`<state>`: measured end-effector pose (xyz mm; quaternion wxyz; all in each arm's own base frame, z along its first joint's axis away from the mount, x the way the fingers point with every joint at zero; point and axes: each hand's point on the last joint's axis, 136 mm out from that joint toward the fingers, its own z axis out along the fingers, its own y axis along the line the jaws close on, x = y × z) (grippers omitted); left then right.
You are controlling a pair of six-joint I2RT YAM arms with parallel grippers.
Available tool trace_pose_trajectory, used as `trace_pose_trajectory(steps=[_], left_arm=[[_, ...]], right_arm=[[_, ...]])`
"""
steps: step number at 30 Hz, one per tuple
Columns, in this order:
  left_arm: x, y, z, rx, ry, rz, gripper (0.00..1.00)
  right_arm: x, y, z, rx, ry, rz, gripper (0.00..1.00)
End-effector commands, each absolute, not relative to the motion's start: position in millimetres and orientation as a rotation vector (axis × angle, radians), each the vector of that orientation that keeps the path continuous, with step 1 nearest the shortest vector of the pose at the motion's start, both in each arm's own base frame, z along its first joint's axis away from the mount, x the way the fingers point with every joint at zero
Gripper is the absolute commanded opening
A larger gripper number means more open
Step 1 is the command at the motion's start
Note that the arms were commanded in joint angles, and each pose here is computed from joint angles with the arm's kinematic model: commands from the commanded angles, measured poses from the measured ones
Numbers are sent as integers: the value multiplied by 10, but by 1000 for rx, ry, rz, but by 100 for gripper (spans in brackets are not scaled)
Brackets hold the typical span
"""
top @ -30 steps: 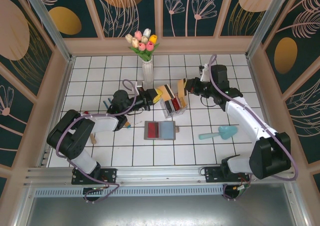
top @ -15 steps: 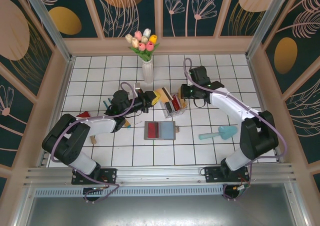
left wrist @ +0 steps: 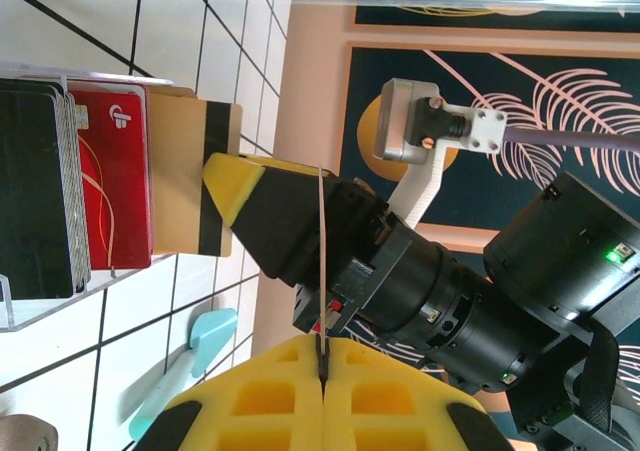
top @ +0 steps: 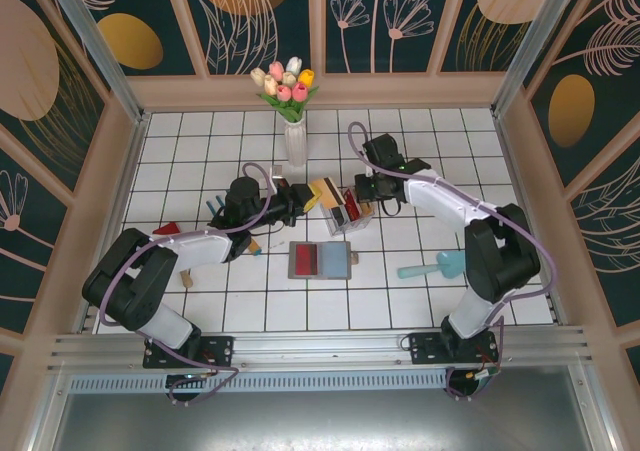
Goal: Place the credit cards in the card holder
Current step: Place the credit card in the storage box, then insert the credit card into the card slot.
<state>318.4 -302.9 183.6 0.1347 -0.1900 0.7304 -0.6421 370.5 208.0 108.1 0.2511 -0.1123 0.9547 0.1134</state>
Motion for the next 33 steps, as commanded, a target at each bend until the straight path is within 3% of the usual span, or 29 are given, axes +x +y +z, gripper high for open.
trace_pose_trajectory(steps=[1,6,14,16,22,33], left_arm=[[3215,-3084,1931,-481,2106,-1867,0],[3215,-3091,1949,-457,2106,-1859,0],[3179,-3116,2045,-341,2086,-1851,0],[3148,-3118,2075,-303,2081,-1852,0],[3043,-3135,2178,-170,2057,-1861,0],[2861,-3155,2395,28,1993,-1898,0]], right_arm=[[3653,2064,1038,-347,2643,259,6],[3680,2010,1110,-298,2619,227,25],[3664,1986,1782,-139,2466,368,32],[3585,2041,2003,-113,2407,523,32],[3153,2435,2558,-196,2234,1141,48],[2827,2688,2274,-283,2318,1363,50]])
